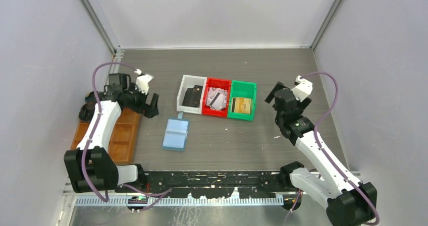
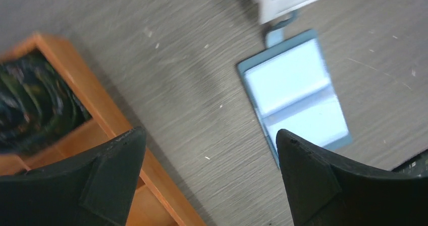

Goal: Take the credit cards out of the card holder
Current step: Reset both arms

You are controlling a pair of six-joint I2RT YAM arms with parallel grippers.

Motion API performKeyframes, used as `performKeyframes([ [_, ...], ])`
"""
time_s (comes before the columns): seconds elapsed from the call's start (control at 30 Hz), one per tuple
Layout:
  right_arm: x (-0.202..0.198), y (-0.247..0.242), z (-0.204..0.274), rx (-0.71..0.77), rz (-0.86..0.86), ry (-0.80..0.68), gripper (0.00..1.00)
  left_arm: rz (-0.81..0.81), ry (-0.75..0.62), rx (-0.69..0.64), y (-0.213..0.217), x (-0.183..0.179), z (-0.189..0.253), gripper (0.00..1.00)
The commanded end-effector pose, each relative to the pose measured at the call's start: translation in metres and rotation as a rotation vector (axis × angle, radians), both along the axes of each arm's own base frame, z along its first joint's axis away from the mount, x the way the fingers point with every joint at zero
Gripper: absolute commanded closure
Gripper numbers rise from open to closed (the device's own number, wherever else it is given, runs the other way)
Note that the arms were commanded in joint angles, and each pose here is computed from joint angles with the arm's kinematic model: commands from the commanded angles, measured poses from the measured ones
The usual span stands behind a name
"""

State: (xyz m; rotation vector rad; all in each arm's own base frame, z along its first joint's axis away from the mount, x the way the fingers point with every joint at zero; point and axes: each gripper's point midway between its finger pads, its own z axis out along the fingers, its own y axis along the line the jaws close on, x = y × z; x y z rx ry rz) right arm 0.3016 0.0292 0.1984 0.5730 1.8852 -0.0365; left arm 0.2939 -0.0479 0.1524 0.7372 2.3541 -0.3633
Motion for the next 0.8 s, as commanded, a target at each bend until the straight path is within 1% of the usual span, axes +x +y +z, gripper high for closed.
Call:
performKeyframes([
  [0.0, 0.005, -0.063, 0.011, -0.063, -0.273, -0.149, 0.0, 0.225, -0.098, -0.079, 0.027, 0.025, -0.019, 0.0],
  [0.13, 0.006, -0.101, -0.02, -0.084, -0.416, -0.089, 0.01, 0.343, -0.238, -0.034, 0.05, 0.053, -0.037, 0.0],
  [0.2, 0.004, -0.116, -0.034, -0.126, -0.496, -0.062, 0.01, 0.407, -0.282, -0.024, 0.061, 0.068, -0.045, 0.0],
  [0.23, 0.005, -0.121, -0.035, -0.132, -0.52, -0.081, 0.01, 0.426, -0.301, -0.032, 0.064, 0.074, -0.047, 0.0],
  [0.33, 0.008, -0.131, -0.049, -0.171, -0.554, -0.108, 0.01, 0.493, -0.296, -0.058, 0.069, 0.084, -0.052, 0.0],
  [0.47, 0.016, -0.134, -0.073, -0.228, -0.52, -0.106, 0.01, 0.534, -0.349, -0.103, 0.068, 0.083, -0.062, 0.0],
  [0.53, 0.025, -0.132, -0.079, -0.233, -0.473, -0.124, 0.01, 0.543, -0.409, -0.107, 0.069, 0.08, -0.069, 0.0],
  [0.63, 0.035, -0.128, -0.086, -0.232, -0.432, -0.151, 0.0, 0.565, -0.512, -0.126, 0.072, 0.081, -0.065, 0.0],
  [0.7, 0.039, -0.126, -0.094, -0.235, -0.418, -0.159, 0.01, 0.588, -0.535, -0.139, 0.074, 0.083, -0.062, 0.0],
  [0.77, 0.039, -0.126, -0.097, -0.23, -0.412, -0.174, 0.01, 0.628, -0.527, -0.165, 0.076, 0.087, -0.062, 0.0],
])
